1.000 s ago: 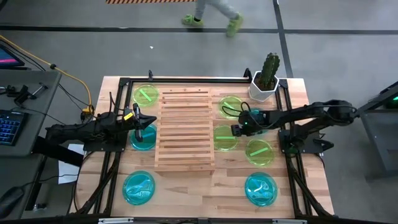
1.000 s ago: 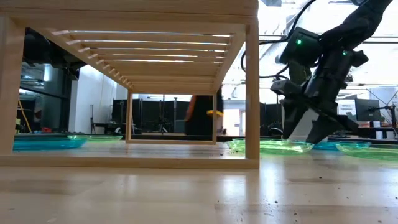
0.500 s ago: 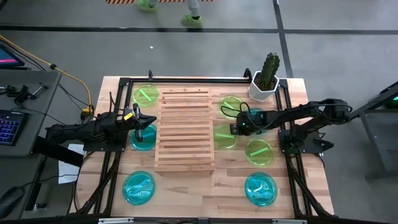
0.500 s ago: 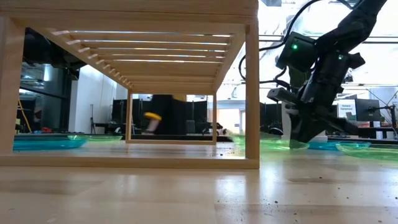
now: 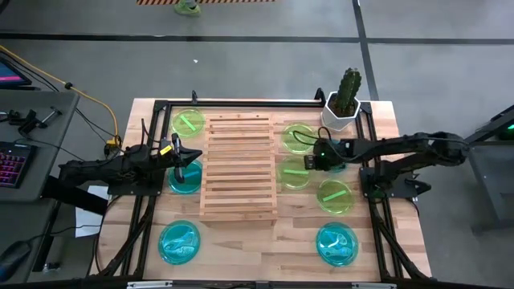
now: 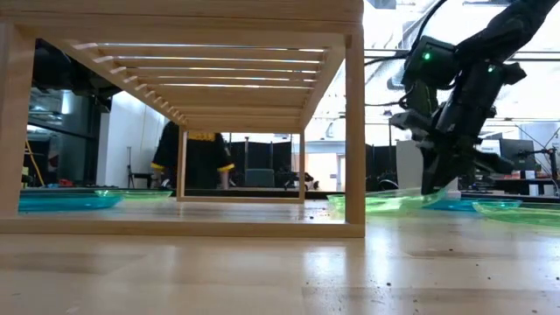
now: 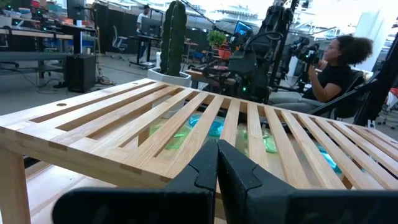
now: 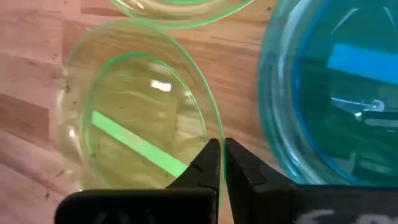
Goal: Place and stack plates onto a shelf
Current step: Put the middle green plate on the shelf
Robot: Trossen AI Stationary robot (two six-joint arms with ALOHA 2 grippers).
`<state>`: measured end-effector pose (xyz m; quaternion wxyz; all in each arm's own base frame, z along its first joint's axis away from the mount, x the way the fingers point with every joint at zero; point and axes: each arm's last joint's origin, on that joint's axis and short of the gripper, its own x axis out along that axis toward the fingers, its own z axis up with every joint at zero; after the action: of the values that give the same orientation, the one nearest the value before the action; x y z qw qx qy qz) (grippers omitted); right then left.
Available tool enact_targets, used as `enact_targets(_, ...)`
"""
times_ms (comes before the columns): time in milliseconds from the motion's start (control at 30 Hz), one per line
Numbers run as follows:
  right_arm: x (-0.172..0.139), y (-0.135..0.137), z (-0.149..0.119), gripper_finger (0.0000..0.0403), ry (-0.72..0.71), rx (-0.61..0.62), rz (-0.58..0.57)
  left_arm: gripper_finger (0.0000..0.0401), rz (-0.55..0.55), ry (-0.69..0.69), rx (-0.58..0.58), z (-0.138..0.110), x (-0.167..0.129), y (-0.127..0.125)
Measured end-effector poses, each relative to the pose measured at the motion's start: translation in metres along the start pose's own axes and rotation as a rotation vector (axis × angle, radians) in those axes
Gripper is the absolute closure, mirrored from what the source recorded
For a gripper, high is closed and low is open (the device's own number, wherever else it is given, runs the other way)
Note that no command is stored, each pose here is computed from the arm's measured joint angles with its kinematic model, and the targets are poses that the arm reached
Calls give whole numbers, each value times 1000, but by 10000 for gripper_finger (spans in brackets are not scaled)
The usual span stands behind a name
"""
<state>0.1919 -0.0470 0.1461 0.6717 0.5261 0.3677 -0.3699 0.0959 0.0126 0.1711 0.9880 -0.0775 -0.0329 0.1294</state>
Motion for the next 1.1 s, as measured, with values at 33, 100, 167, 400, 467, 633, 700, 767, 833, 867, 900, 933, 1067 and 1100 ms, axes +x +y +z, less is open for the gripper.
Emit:
enact_targets(33,-4,0,1,403,-3,-7,16,401,0,0,0,0,0,0)
enact_targets(100,-11,1,3,403,-6,-13,53,401,0,0,0,0,0,0)
enact_targets(167,-18,1,4,403,-7,-23,90,401,0,0,0,0,0,0)
enact_targets(400,-38,-5,7,403,-21,-48,134,401,0,0,0,0,0,0)
enact_targets(467,-39,-8,6,403,-8,-65,122,401,0,0,0,0,0,0)
enact_targets(633,-31,-13,4,403,29,-77,99,401,0,0,0,0,0,0)
enact_targets(700,-24,-15,2,402,44,-60,126,401,0,0,0,0,0,0)
enact_targets(767,-18,-18,-1,395,64,-46,148,401,0,0,0,0,0,0)
enact_targets(833,-13,-21,-4,376,92,-31,175,401,0,0,0,0,0,0)
enact_targets(867,-11,-23,-7,363,101,-20,176,401,0,0,0,0,0,0)
enact_targets(900,-9,-26,-9,348,106,-4,175,401,0,0,0,0,0,0)
enact_targets(933,-7,-27,-11,330,106,9,180,401,0,0,0,0,0,0)
enact_targets(1067,0,-29,-17,267,84,51,256,401,0,0,0,0,0,0)
enact_targets(1100,2,-30,-18,255,73,63,261,401,0,0,0,0,0,0)
